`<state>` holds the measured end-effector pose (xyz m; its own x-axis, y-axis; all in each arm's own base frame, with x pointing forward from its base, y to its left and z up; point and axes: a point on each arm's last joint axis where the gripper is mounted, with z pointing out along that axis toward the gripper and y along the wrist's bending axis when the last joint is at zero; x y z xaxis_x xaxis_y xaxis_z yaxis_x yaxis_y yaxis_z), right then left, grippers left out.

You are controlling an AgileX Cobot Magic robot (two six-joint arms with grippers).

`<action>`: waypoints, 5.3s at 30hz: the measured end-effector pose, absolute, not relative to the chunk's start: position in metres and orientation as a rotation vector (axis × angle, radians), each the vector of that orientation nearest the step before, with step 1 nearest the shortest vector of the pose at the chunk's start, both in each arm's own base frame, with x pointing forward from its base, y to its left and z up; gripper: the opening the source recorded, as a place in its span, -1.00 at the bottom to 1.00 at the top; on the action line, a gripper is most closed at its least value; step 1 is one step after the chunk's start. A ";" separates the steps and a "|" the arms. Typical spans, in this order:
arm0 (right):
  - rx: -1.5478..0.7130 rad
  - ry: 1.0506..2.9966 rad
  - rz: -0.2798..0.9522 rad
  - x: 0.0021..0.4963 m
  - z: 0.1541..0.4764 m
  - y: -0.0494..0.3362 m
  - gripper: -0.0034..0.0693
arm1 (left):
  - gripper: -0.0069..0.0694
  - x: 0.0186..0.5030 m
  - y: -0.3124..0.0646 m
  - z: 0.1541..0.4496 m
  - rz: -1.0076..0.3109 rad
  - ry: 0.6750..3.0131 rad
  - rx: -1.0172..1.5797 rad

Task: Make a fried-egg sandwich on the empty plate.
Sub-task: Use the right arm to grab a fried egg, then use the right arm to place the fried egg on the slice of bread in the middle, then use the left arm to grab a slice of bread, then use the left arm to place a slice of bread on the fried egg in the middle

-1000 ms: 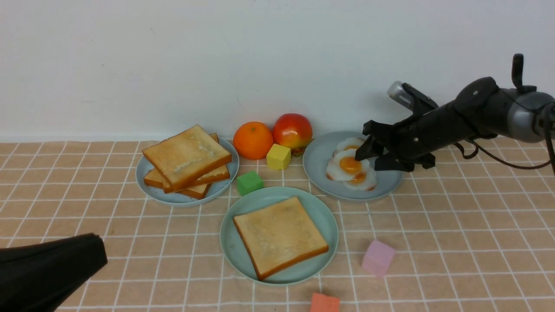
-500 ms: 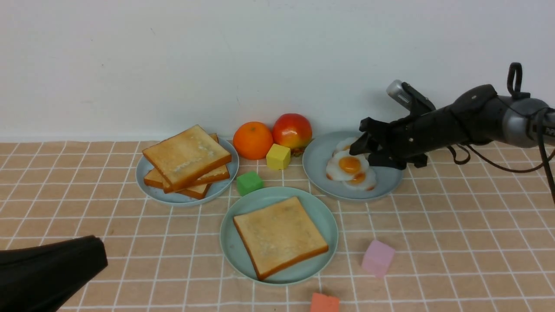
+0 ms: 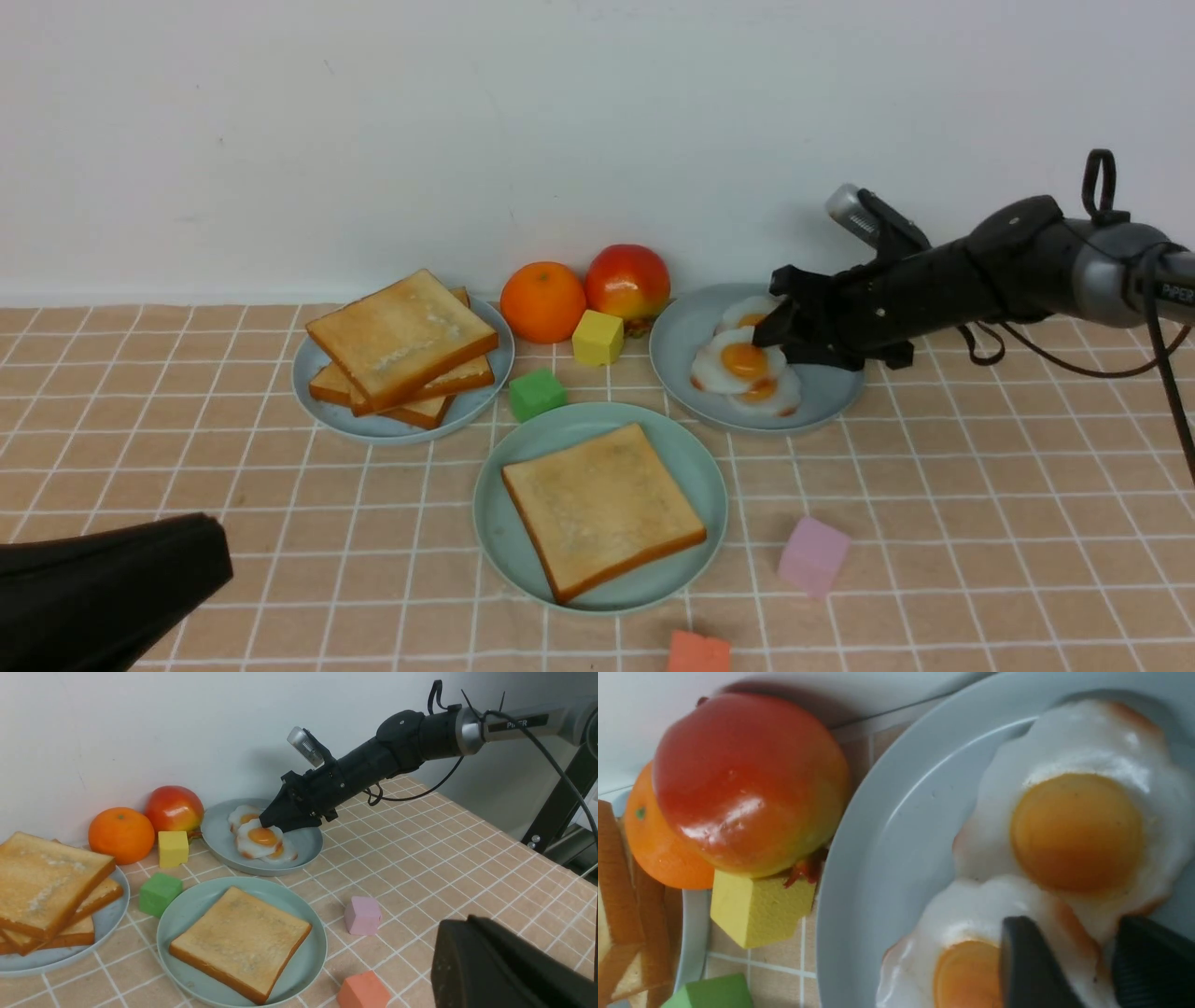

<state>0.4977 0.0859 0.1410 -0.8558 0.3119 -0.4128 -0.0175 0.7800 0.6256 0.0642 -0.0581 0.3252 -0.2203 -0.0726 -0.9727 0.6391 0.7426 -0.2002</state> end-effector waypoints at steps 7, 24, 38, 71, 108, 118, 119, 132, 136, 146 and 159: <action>0.216 2.468 0.899 0.497 0.141 0.087 -0.62 | -0.85 0.064 -0.058 0.325 -0.698 1.678 0.457; 0.109 2.403 0.892 0.490 0.190 0.080 -0.72 | -0.83 0.064 -0.058 0.325 -0.684 1.675 0.465; -0.260 2.518 1.094 0.391 0.258 0.124 -0.73 | -0.81 0.065 -0.056 0.321 -0.595 1.697 0.521; -0.174 2.655 0.889 0.361 0.218 0.152 0.43 | -0.78 0.071 -0.059 0.306 -0.582 1.890 0.490; -0.325 2.410 0.479 0.099 0.379 0.050 -0.88 | 0.13 0.416 -0.134 0.212 0.258 2.251 1.013; -0.311 2.416 0.485 0.099 0.379 0.050 -0.86 | 0.08 0.433 -0.141 0.184 0.287 2.151 1.058; -0.310 2.416 0.485 0.099 0.379 0.050 -0.86 | 0.07 0.434 -0.141 0.181 0.285 2.151 1.059; -0.282 2.420 0.529 0.098 0.379 0.052 -0.84 | -0.38 0.438 -0.143 0.171 0.261 2.188 1.009; -0.281 2.420 0.535 0.098 0.379 0.052 -0.83 | -0.57 0.433 -0.139 0.187 0.277 2.201 0.989; -0.285 2.414 0.542 0.094 0.380 0.052 -0.82 | -0.57 0.356 -0.174 0.283 0.120 2.193 0.936; -0.307 2.320 0.566 0.061 0.389 0.045 -0.82 | -0.57 0.271 -0.249 0.226 0.050 1.981 1.486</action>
<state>0.0608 0.0454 0.3894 -0.7139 -0.0568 -0.6979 -0.3720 0.8752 0.3092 0.2711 -0.2494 0.2260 -0.1434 0.8700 -0.4718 0.8451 0.3557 0.3991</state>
